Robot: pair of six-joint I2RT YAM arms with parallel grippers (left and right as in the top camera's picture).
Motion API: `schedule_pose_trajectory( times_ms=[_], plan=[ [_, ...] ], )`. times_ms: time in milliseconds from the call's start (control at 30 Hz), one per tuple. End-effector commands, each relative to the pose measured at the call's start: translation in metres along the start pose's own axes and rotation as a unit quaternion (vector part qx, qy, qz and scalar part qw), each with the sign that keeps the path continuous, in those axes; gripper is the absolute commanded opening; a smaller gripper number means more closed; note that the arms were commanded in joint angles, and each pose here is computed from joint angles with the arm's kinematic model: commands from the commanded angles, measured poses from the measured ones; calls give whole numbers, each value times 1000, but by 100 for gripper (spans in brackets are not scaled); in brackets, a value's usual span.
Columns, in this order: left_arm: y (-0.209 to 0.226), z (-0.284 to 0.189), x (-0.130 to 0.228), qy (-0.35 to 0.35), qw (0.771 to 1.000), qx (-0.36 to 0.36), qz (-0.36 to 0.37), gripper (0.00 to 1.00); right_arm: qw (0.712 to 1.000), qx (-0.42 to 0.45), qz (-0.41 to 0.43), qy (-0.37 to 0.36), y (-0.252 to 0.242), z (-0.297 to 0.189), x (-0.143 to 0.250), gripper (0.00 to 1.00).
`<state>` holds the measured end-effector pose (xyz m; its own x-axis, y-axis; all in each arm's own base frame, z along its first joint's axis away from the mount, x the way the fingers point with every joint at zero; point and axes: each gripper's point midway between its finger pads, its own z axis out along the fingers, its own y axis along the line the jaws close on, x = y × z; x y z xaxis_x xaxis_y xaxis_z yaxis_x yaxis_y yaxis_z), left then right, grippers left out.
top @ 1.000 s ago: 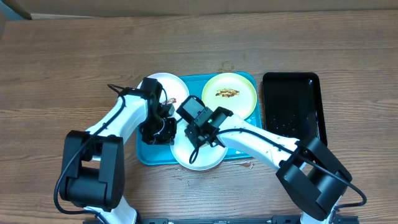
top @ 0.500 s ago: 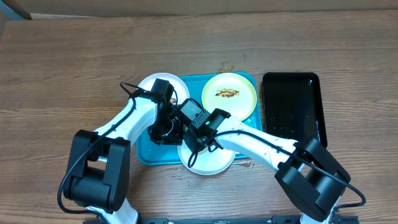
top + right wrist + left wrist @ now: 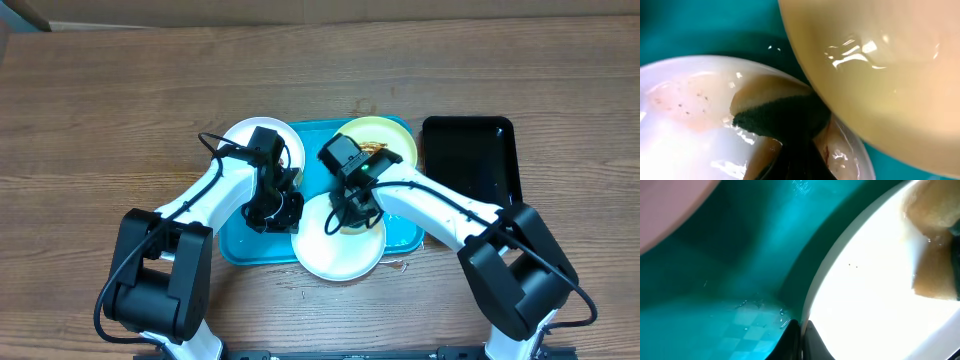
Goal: Clean dirty plates on tray and stack at the side
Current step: 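Continue scrubbing the white plate surface with the right-held sponge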
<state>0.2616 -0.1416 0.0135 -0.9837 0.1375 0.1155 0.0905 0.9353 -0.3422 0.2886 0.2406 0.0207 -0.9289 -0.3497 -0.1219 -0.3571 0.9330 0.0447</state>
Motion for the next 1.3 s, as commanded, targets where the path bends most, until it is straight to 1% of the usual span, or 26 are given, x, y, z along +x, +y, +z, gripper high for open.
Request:
schedule_pose_trajectory(
  times_ms=[0,100,167,300,533,633,733,900,1000,1133,1167,1267],
  plan=[
    [3,-5,-1,-9,1000,-11,-21,4,999,14,10,47,-11,6,23,4],
    [3,-5,-1,-10,1000,-13,-24,4,997,-32,9,76,7,4,36,4],
    [3,-5,-1,-10,1000,-12,-23,4,995,-66,6,80,19,3,36,4],
    [3,-5,-1,-10,1000,-12,-24,4,991,-118,2,55,39,0,22,4],
    [3,-10,-4,-12,999,-19,-27,4,991,-130,-2,5,46,-23,-6,4],
    [9,-18,-7,-16,998,-46,-29,4,993,-118,7,-23,36,-38,-16,4],
    [14,-27,-10,-18,997,-69,-32,4,994,-88,48,-50,12,-55,-25,4],
    [14,-42,-19,-35,995,-87,-29,4,990,-86,87,-76,-22,-78,-34,4],
    [13,-52,-24,-52,994,-94,-24,4,987,-78,121,-76,-49,-86,-33,4],
    [21,-66,-23,-72,989,-125,-30,4,982,-66,165,-62,-84,-90,-25,4],
    [21,-68,-23,-76,989,-127,-29,4,982,-68,164,-59,-88,-90,-24,4],
    [20,-70,-24,-80,988,-128,-27,4,983,-116,130,-54,-80,-93,-23,4]
  ],
)
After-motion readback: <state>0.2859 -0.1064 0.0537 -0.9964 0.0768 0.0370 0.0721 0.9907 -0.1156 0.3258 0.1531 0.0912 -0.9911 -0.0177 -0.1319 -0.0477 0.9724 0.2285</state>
